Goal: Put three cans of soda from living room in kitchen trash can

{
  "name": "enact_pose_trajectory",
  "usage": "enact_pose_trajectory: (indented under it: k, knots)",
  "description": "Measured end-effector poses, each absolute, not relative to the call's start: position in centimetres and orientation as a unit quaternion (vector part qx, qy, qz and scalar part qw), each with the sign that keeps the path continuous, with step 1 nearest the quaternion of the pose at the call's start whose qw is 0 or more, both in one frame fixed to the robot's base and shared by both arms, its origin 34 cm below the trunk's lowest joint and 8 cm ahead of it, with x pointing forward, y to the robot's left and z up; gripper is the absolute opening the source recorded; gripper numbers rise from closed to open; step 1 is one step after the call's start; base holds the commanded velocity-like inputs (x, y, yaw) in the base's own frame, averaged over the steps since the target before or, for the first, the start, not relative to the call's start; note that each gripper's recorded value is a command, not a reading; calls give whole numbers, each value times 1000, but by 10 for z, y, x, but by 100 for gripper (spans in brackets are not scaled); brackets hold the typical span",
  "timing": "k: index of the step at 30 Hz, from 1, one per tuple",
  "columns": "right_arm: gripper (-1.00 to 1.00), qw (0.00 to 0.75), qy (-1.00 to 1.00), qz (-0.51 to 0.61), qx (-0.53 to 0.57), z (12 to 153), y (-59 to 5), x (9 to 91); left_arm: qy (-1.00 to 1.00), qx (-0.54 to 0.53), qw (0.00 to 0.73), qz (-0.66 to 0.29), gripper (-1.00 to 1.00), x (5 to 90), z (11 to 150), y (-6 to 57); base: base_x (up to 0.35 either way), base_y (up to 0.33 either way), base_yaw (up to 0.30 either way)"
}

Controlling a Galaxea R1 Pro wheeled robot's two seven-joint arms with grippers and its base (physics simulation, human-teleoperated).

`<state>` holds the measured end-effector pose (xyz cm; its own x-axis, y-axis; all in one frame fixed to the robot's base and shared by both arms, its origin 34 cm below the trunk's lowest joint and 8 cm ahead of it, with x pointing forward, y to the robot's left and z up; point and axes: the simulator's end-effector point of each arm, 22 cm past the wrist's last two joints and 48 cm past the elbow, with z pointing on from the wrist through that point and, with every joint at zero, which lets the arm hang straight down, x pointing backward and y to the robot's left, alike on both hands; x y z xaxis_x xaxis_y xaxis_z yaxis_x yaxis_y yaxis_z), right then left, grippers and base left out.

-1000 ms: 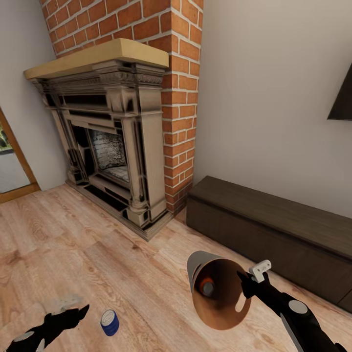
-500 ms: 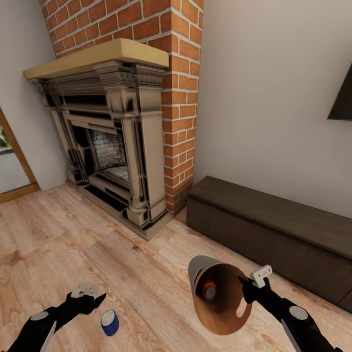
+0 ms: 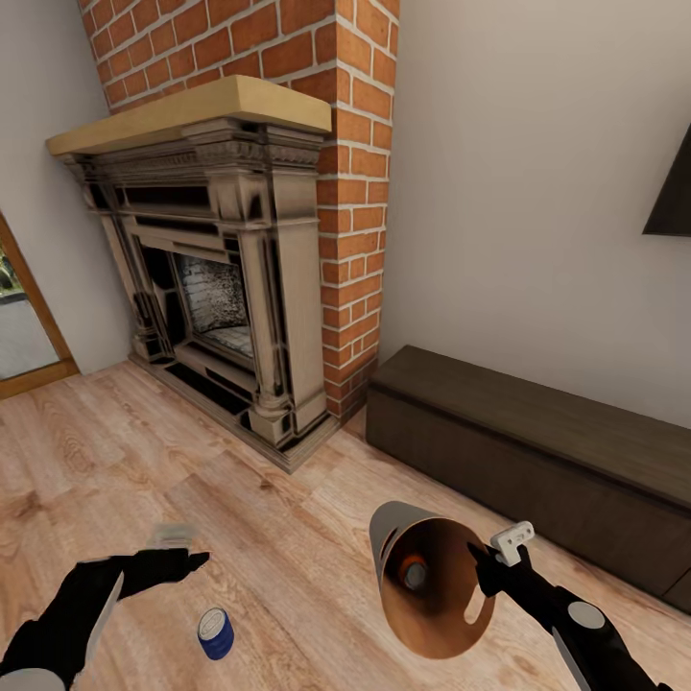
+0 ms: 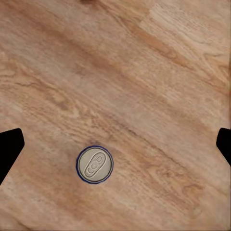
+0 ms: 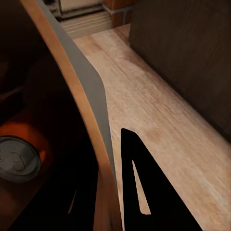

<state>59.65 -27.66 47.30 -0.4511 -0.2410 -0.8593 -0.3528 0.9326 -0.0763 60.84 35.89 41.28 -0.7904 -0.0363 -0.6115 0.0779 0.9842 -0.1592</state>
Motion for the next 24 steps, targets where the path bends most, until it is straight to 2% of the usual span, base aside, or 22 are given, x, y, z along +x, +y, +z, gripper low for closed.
enact_pose_trajectory:
  k: [4,7,13,24]
  knots:
    - [-100,499,846,56,-177,483,-274,602,951,-22,291,-103,100,655,427,357,0,0,0]
    - [-100,497,848,59,-176,496,-269,607,950,-25,297,-97,100,662,422,358,0,0,0]
    - [-100,493,851,57,-171,504,-267,614,949,-40,310,-49,100,666,411,379,0,0,0]
    - [-100,494,852,52,-167,482,-269,610,946,-40,317,-46,100,662,387,380,0,0,0]
